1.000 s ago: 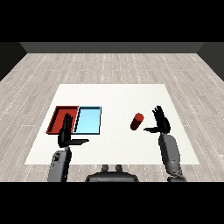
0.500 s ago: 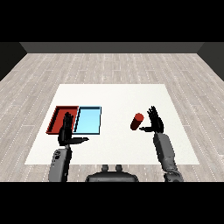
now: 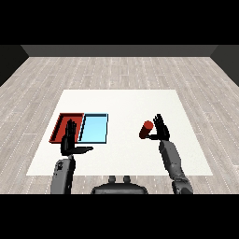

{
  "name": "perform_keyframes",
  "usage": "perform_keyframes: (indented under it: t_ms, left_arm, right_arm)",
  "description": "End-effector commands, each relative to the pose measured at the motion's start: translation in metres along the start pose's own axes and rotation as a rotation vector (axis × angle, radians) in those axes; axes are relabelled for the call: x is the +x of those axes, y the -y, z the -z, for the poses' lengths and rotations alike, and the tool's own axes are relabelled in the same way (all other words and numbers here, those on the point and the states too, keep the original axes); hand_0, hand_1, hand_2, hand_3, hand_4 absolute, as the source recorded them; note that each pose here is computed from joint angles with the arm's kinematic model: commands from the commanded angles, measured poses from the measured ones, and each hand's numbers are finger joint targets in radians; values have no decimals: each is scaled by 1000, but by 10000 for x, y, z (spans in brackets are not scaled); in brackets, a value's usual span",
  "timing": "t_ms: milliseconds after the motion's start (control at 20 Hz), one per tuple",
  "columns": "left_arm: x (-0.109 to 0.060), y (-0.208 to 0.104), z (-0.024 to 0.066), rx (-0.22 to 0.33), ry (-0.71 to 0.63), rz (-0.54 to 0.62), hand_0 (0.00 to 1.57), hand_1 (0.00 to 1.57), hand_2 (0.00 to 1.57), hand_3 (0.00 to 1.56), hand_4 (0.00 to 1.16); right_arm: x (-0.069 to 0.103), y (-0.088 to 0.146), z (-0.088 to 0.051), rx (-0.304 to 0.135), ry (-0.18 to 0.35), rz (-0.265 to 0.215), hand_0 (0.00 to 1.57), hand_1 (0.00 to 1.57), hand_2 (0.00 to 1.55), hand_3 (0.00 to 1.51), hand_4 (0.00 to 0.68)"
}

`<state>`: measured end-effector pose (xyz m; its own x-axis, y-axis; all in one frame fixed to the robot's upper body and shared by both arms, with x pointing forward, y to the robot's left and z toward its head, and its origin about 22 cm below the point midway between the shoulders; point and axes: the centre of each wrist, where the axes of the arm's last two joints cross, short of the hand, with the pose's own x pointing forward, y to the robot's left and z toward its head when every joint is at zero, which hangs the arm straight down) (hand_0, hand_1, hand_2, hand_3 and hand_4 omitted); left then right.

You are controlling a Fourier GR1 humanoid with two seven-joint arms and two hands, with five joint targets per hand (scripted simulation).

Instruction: Pick the red can and put it in the red box

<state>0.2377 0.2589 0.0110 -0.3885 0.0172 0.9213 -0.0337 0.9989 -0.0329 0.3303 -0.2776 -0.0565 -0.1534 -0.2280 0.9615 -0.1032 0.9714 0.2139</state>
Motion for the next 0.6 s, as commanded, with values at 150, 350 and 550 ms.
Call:
perform_keyframes:
  t_ms: [150,350,550]
  left_arm:
    - [4,-25,41,-3,13,-20,0,0,0,0,0]
    - [-137,-75,42,5,-5,6,0,0,0,0,0]
    - [177,163,54,14,-2,-18,0,0,0,0,0]
  right_arm:
    - [-167,-52,90,-13,11,3,0,0,0,0,0]
    - [-168,-54,103,4,-27,3,0,0,0,0,0]
    - [-95,-162,206,-9,-21,31,0,0,0,0,0]
